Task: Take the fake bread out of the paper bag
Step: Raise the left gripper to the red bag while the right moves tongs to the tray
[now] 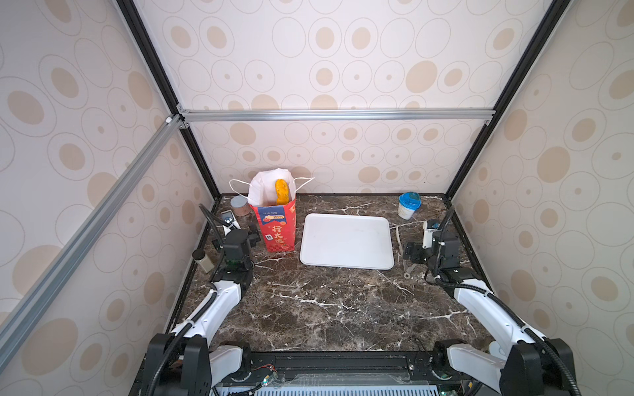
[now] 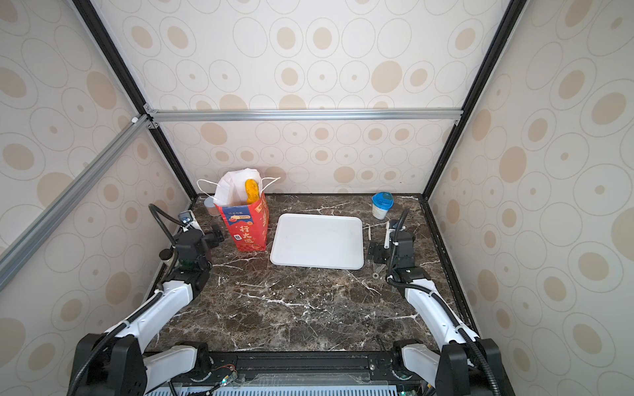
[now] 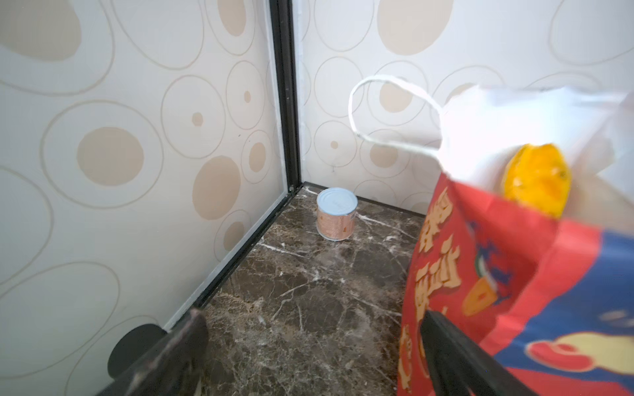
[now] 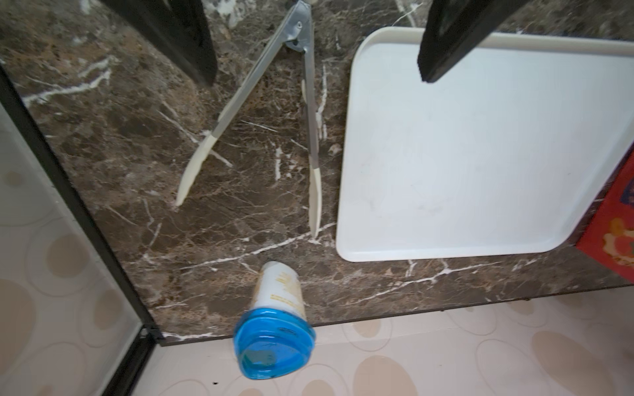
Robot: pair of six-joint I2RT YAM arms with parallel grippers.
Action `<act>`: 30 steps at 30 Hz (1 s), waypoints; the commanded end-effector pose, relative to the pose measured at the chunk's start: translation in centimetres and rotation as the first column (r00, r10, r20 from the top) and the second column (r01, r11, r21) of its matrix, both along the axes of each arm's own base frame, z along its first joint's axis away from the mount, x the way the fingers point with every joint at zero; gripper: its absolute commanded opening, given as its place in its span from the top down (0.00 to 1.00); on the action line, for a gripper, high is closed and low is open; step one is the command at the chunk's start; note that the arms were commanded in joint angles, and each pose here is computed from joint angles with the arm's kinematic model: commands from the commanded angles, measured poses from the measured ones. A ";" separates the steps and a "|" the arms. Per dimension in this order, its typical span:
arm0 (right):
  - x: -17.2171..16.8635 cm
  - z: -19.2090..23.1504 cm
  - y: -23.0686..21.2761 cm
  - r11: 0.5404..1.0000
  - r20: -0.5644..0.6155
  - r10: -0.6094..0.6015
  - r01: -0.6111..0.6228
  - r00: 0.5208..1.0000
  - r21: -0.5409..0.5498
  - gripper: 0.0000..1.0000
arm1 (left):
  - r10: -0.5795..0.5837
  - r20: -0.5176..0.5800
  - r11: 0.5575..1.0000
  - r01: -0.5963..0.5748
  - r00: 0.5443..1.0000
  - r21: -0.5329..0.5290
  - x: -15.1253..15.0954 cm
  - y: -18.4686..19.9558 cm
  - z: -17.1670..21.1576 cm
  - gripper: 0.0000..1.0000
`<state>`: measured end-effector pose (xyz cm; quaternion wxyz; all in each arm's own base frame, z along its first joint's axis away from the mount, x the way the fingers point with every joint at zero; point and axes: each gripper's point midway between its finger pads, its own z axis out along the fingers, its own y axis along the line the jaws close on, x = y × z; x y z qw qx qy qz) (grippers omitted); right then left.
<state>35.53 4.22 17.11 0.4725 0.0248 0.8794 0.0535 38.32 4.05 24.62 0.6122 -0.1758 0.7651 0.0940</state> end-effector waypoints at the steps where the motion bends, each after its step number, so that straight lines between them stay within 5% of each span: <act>1: -0.1 1.6 2.8 0.996 -0.021 0.090 -0.090 0.996 0.030 0.05 | -0.161 -0.253 0.969 0.105 0.954 -0.222 -1.4 -3.3 -2.6 0.08; 8: 1.0 4.1 7.5 0.977 0.027 0.208 -0.209 0.978 0.047 0.05 | -0.345 -0.258 0.902 0.242 0.903 -0.357 1.9 -6.1 4.3 0.08; 15: 2.0 4.6 10.6 0.957 0.035 0.282 -0.284 0.959 0.060 0.05 | -0.382 -0.194 0.855 0.265 0.904 -0.446 6.4 -3.2 8.6 0.21; 20: 2.4 3.8 11.9 0.945 0.027 0.316 -0.318 0.948 0.074 0.05 | -0.422 -0.243 0.838 0.273 0.874 -0.473 9.1 -3.0 7.4 0.31; 30: 3.0 2.1 13.0 0.936 0.002 0.338 -0.336 0.941 0.106 0.05 | -0.451 -0.322 0.831 0.260 0.832 -0.492 11.8 -3.1 3.5 0.33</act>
